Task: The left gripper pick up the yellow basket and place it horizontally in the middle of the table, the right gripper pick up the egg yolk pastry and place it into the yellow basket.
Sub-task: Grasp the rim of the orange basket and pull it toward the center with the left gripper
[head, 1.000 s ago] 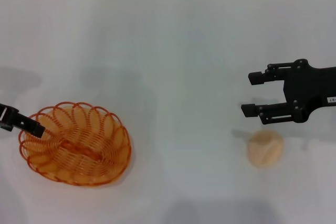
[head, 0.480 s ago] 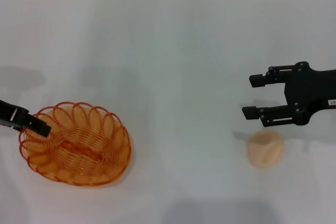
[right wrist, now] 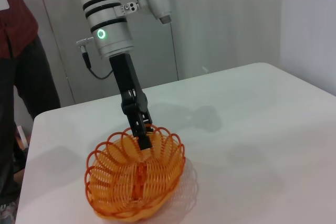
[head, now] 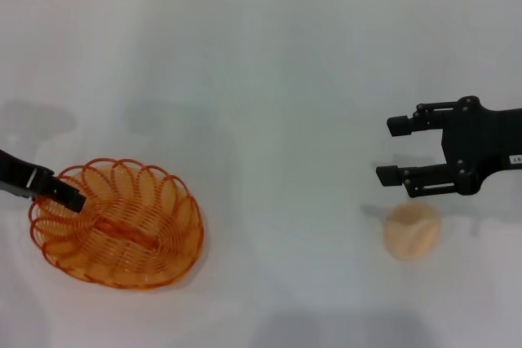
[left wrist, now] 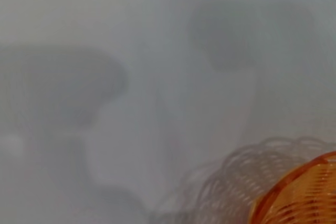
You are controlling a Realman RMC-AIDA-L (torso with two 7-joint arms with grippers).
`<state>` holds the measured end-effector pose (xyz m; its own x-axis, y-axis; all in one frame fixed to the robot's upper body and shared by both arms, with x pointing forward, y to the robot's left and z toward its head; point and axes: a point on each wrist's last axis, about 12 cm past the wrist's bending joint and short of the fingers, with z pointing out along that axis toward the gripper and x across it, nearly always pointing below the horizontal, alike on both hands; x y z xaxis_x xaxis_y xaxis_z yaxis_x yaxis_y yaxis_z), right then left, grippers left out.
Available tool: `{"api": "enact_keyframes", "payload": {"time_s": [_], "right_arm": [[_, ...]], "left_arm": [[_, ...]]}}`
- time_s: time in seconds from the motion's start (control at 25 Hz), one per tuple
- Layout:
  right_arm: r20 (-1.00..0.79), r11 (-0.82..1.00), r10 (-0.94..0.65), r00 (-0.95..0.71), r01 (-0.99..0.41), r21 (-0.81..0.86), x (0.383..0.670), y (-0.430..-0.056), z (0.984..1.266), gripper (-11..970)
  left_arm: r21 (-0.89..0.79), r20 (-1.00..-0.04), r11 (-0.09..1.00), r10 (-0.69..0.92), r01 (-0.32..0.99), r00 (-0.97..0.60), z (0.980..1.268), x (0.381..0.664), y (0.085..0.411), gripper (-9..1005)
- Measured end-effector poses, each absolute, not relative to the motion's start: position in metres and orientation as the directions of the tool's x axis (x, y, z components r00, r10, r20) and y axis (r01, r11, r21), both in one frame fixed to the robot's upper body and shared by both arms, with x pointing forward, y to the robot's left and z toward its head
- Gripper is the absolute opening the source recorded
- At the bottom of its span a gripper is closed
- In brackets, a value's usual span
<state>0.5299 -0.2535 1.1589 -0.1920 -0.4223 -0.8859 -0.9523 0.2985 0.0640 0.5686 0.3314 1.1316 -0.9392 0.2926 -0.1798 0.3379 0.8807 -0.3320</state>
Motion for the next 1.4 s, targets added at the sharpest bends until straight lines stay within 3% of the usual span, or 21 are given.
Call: {"api": "enact_keyframes", "payload": {"time_s": [0.48, 0.68, 0.8, 1.24, 1.4], "right_arm": [[-0.886, 0.297, -0.423, -0.189, -0.953, 0.062, 0.5307, -0.2528, 1.1595, 724], [-0.885, 0.298, -0.424, -0.19, -0.953, 0.061, 0.5308, -0.253, 1.1594, 724], [-0.886, 0.299, -0.424, -0.19, -0.952, 0.062, 0.5306, -0.2532, 1.1592, 723], [-0.886, 0.295, -0.423, -0.188, -0.954, 0.061, 0.5308, -0.2525, 1.1598, 723], [-0.887, 0.294, -0.423, -0.188, -0.954, 0.061, 0.5308, -0.2524, 1.1599, 723]], "left_arm": [[-0.337, -0.16, 0.874, 0.313, 0.35, -0.936, 1.1286, 0.5695, 0.3258, 448], [-0.333, -0.156, 0.876, 0.313, 0.349, -0.937, 1.1283, 0.5696, 0.3257, 447], [-0.328, -0.15, 0.878, 0.315, 0.348, -0.937, 1.1279, 0.5695, 0.326, 330], [-0.334, -0.136, 0.872, 0.33, 0.357, -0.934, 1.1258, 0.572, 0.3222, 278], [-0.333, -0.138, 0.869, 0.338, 0.365, -0.931, 1.1281, 0.5733, 0.3218, 161]]}}
